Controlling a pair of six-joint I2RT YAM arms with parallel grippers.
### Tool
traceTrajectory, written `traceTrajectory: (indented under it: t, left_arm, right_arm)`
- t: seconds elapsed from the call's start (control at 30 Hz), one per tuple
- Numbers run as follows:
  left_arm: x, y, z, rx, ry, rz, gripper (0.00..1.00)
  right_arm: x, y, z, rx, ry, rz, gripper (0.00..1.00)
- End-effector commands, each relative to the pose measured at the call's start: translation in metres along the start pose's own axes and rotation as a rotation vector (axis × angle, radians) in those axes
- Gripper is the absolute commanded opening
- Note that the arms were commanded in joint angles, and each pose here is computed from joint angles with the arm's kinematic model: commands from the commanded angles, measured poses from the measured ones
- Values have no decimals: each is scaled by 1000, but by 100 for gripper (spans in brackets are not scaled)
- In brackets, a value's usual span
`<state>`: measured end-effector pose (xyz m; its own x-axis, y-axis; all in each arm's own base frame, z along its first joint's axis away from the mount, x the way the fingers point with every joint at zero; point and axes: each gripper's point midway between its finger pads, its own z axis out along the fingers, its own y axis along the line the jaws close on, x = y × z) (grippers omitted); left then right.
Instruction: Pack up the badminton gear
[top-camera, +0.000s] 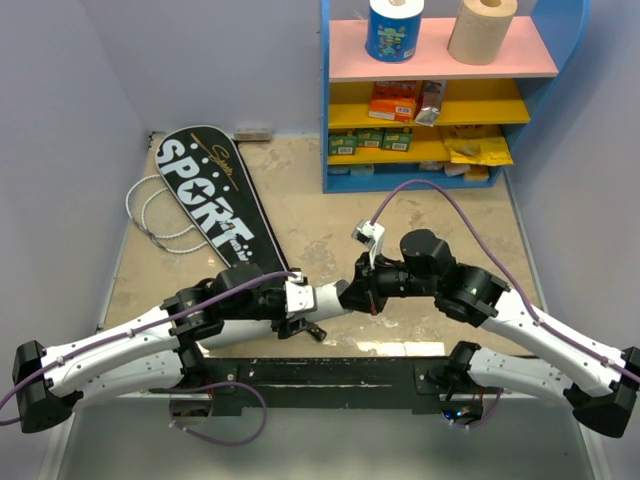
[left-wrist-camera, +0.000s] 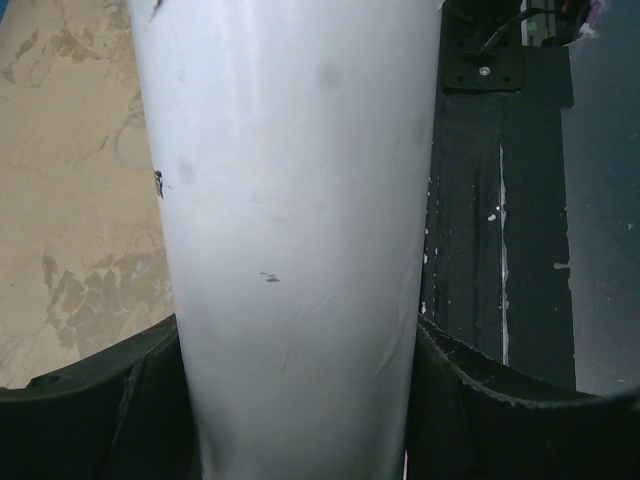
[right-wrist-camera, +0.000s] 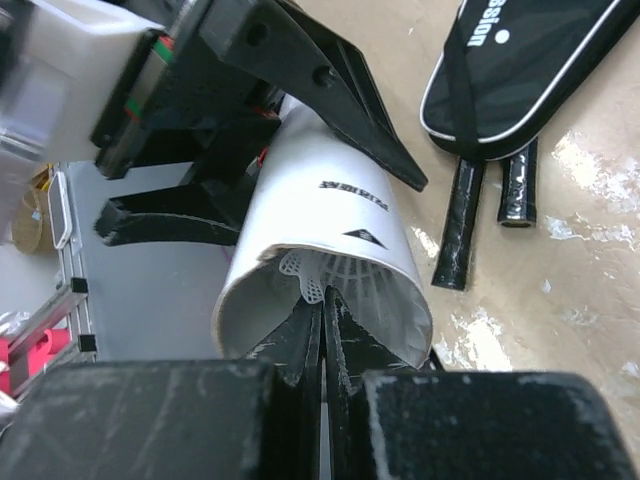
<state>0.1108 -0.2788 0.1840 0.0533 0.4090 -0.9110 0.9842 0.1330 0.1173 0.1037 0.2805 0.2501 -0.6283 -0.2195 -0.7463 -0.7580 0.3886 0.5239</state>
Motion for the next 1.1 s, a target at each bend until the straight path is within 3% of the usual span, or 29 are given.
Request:
traceTrajectory:
  t: [0.0,0.4,0.5,0.53,0.63,0.8,1.03,1.07]
  left_arm:
    - [-35,-4,-4,24,-143,29,0]
    - [-39,-5,-5,30,-157,36,0]
    - [-39,-5,-5,30,-158,34,0]
    - [-39,-6,-5,31,-158,34,0]
    - [-39,-5,-6,29,-161,35,0]
    - [-39,-5,-5,28,-158,34,0]
    - [-39,-3,-6,18,-155,33,0]
    - [-38,-4,-5,20,-151,32,0]
  right_arm:
    - [-5,10,10,-97,-79,42,0]
    - [1,12,27,-191,-167,152,0]
    - [1,11,28,-176,-161,157,16]
    - [-4,12,25,-171,-172,142,29]
    - [-9,9,20,-123,-168,125,50]
    - [-9,1,2,-22,-156,98,59]
    - [-34,-21,-56,245,-285,86,65]
    - [-41,-39,-68,357,-335,104,66]
